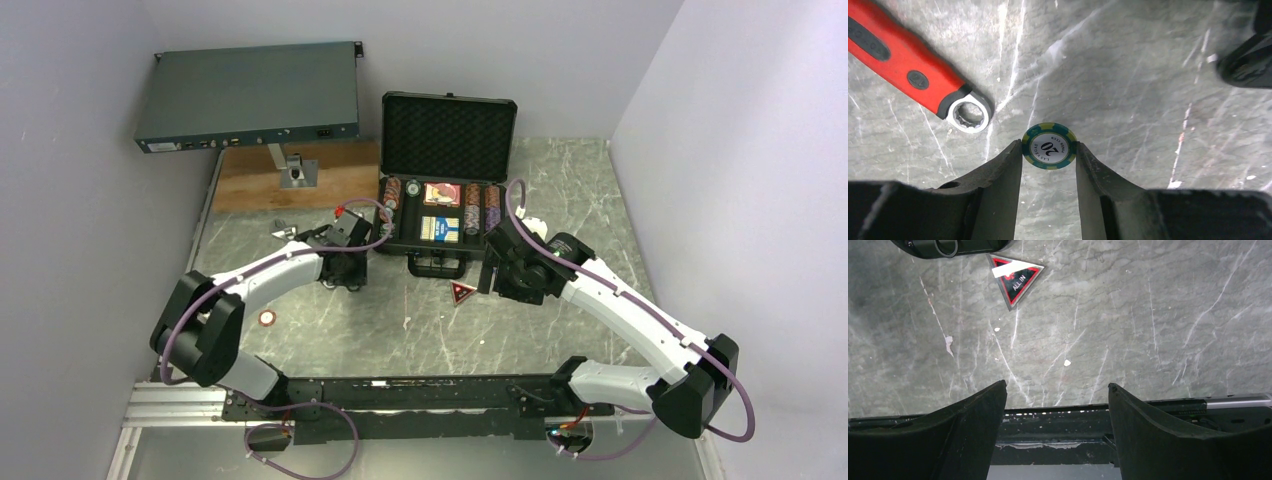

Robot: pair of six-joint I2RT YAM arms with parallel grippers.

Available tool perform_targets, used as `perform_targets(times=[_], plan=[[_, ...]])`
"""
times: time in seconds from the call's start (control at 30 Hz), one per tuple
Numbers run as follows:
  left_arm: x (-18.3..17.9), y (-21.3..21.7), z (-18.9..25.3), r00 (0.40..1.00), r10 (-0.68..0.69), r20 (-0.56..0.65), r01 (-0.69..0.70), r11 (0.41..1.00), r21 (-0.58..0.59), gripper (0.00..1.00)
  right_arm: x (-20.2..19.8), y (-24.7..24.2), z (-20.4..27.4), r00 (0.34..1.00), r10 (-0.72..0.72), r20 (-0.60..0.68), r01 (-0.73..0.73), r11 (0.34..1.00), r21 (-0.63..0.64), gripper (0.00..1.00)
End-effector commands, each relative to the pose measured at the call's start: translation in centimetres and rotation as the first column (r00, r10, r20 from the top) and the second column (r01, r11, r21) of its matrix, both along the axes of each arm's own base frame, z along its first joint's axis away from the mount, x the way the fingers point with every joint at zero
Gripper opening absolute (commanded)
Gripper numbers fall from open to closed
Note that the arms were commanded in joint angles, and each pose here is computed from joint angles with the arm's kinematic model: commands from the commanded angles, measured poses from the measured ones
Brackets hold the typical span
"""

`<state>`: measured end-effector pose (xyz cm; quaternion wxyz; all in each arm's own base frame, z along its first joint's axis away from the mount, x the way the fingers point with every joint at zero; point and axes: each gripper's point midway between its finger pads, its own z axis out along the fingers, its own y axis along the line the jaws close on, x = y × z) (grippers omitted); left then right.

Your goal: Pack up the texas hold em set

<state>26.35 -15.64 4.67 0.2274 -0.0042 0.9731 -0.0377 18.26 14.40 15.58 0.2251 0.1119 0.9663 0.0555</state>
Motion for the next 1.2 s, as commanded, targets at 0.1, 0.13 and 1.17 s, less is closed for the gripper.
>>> perform_targets(times=[0.1, 0.13, 1.17], plan=[[2.2, -1.8, 4.7, 0.995, -0.012, 0.101, 0.019, 0.997, -0.075, 0.33, 0.2, -0.1, 0.7, 0.999, -0.024, 0.035, 0.023, 0.999, 0.028, 0.76], [2.6, -2.1, 5.3, 0.993, -0.014, 0.114, 0.023, 0.997, -0.08, 0.33, 0.2, -0.1, 0.8, 0.999, -0.025, 0.037, 0.024, 0.999, 0.028, 0.76], [5.0, -4.2, 7.1, 0.976, -0.13, 0.175, 0.139, 0.989, -0.041, 0.69, -2.6, -2.3, 0.2, 0.997, -0.076, 0.001, 0.076, 0.997, 0.028, 0.76]])
